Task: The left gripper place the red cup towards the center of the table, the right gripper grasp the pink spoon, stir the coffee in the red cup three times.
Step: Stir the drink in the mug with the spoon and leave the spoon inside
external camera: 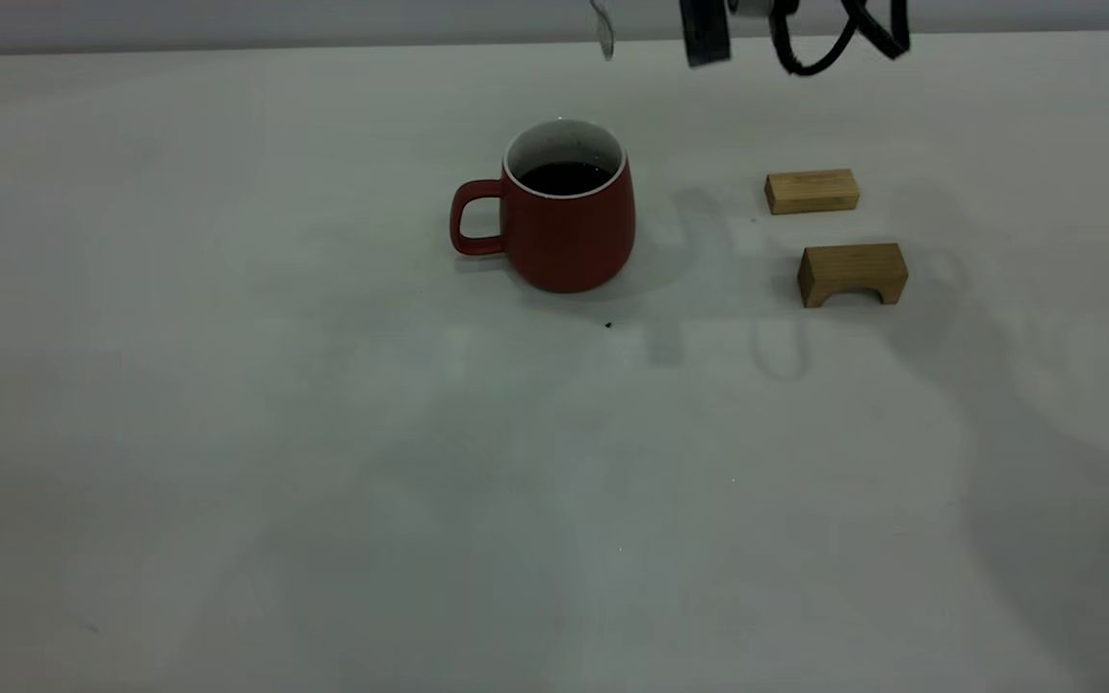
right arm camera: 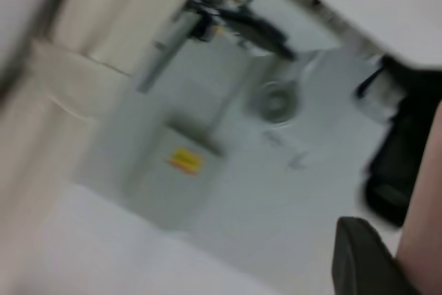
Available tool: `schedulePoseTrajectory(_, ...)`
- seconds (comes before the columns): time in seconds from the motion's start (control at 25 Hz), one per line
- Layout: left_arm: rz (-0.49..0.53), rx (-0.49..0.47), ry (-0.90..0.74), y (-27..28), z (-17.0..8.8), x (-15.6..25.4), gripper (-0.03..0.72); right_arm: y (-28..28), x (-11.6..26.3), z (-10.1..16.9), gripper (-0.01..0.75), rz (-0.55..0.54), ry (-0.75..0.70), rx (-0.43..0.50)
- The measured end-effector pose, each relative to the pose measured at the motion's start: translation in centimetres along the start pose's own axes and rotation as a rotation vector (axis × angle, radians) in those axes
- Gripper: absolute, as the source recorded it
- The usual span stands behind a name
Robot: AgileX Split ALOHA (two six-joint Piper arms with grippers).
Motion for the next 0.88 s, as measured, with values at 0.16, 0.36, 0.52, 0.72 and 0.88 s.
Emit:
schedulePoseTrajectory(0.16, 0.0, 0.0, 0.0, 0.0, 0.0, 0.0, 0.353, -1.1, 0.7, -0.1, 0.13, 0.021, -0.256, -0.019)
schedulePoseTrajectory(0.36, 0.0, 0.0, 0.0, 0.0, 0.0, 0.0, 0.353, -2.4, 0.6, -0.7, 0.13, -0.003, -0.393, -0.011)
schedulePoseTrajectory(0.52, 0.0, 0.0, 0.0, 0.0, 0.0, 0.0, 0.353, -3.0, -1.1, -0.9, 0.13, 0.001, -0.395, -0.001)
schedulePoseTrajectory(0.72, 0.0, 0.0, 0.0, 0.0, 0.0, 0.0, 0.353, -4.1, -4.1, -0.6, 0.13, 0.031, -0.362, 0.008)
schedulePoseTrajectory(0.88, 0.0, 0.0, 0.0, 0.0, 0.0, 0.0, 0.353, -3.3, -7.1, -1.1, 0.13, 0.002, -0.389, 0.002)
Point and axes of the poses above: a point on each arm's last joint axis where the gripper is mounted, y pointing back along that axis away from the gripper, z along the wrist's bending axis when the last joint is at zero, x = y × z, the point moved 5 cm from there along -y, pointing out along that axis toward the gripper, and after that the axes turned 14 degrees about -y, right-handed, at the moved point
